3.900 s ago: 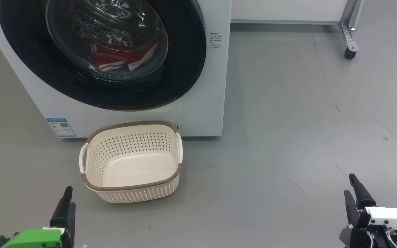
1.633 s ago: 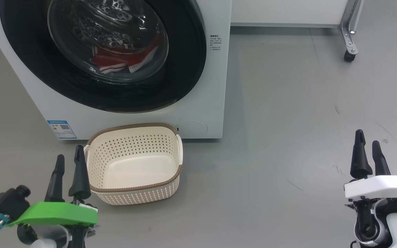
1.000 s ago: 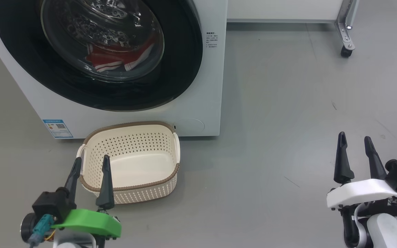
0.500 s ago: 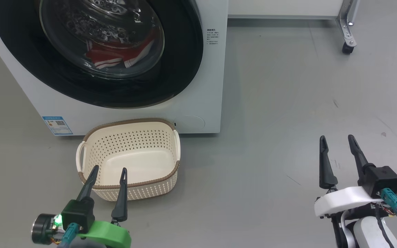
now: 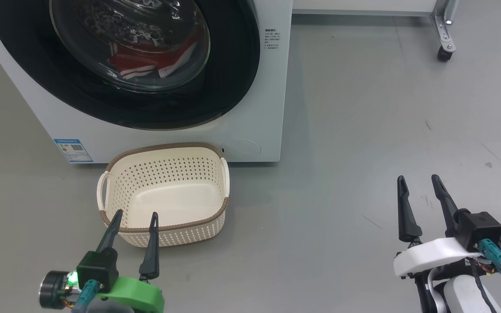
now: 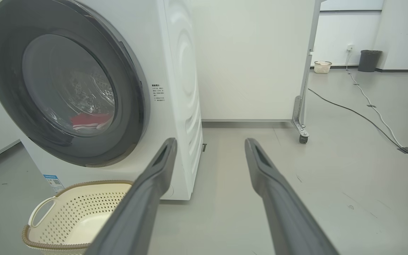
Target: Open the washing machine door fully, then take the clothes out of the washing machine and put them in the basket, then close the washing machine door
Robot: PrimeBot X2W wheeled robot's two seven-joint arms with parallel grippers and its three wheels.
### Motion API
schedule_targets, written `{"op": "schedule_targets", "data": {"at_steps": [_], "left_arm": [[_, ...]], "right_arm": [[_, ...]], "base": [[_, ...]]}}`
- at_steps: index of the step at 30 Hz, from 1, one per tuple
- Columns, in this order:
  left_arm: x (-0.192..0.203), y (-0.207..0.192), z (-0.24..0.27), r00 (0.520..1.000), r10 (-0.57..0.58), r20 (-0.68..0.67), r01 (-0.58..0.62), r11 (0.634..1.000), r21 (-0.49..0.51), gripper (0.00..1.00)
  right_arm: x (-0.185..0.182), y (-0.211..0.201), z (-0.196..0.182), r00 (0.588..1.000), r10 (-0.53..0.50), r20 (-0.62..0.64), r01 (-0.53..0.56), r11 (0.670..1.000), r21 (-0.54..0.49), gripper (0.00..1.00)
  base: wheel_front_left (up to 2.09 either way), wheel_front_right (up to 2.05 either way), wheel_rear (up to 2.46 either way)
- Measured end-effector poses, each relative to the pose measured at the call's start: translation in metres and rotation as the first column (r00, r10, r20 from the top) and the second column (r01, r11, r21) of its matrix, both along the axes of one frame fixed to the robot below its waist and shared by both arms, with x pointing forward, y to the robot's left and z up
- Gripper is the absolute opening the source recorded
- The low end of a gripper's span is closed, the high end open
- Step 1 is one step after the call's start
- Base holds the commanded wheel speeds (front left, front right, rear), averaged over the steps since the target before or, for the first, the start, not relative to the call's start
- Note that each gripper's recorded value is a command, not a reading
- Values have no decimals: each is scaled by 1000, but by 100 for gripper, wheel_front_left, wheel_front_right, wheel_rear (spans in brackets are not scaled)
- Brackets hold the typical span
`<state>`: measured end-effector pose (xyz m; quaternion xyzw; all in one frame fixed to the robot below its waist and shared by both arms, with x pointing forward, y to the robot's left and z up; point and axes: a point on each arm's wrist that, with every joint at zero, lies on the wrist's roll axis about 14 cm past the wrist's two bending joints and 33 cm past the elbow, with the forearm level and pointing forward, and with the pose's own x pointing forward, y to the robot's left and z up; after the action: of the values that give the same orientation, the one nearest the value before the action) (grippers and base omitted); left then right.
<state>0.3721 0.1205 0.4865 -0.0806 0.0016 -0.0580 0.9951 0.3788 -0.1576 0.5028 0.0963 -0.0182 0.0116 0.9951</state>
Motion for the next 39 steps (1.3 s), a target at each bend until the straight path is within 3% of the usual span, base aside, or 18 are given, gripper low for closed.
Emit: {"op": "schedule_targets", "data": {"at_steps": [39], "left_arm": [[1,-4,2,1000,0,-1,0,1000,-12,100]], "right_arm": [[-1,2,-6,1000,6,-16,-5,1000,17,100]], "base": [[0,0,0]]}}
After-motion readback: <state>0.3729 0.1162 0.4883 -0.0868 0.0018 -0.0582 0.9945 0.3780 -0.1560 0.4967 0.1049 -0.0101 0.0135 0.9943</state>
